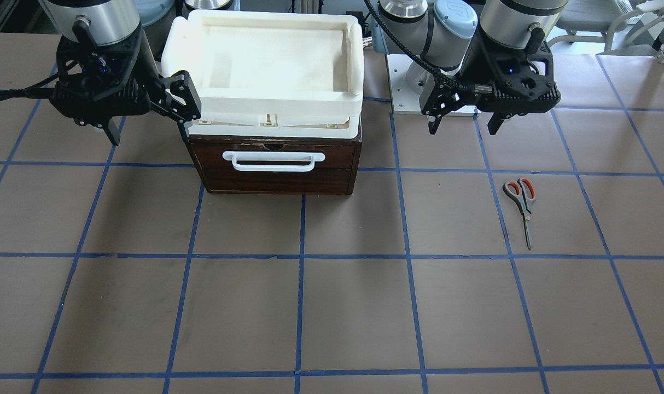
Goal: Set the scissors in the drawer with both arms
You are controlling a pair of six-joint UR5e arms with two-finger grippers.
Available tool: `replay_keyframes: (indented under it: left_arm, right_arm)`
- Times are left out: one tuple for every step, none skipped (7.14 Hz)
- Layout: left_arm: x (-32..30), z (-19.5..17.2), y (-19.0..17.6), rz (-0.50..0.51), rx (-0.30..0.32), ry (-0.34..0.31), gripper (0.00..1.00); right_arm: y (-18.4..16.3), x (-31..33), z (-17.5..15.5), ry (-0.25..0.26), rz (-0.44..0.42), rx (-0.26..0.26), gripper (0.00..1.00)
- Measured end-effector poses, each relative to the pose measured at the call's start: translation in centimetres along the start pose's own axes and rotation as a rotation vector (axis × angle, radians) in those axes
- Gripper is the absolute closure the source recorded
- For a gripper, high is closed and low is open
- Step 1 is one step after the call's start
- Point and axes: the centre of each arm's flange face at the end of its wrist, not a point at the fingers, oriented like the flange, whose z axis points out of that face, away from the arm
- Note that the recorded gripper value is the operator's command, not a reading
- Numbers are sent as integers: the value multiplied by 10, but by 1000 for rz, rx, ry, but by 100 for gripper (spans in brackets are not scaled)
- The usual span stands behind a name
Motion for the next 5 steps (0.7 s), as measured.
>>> replay_keyframes:
  left_arm:
    - [0,0,0,0,-1,0,0]
    - [0,1,1,1,-2,-1,0]
    - [0,3,4,5,-6,-2,0]
    - [0,6,6,8,-11,-2,0]
    - [-1,9,9,10,-17,-2,0]
  right_arm:
    - [0,0,1,0,1,-1,0]
    - [-1,1,2,0,2,3,0]
    - [-2,2,2,0,5,13,0]
    - [-4,1,3,-6,10,20,0]
    - [-6,1,8,-12,15,17,0]
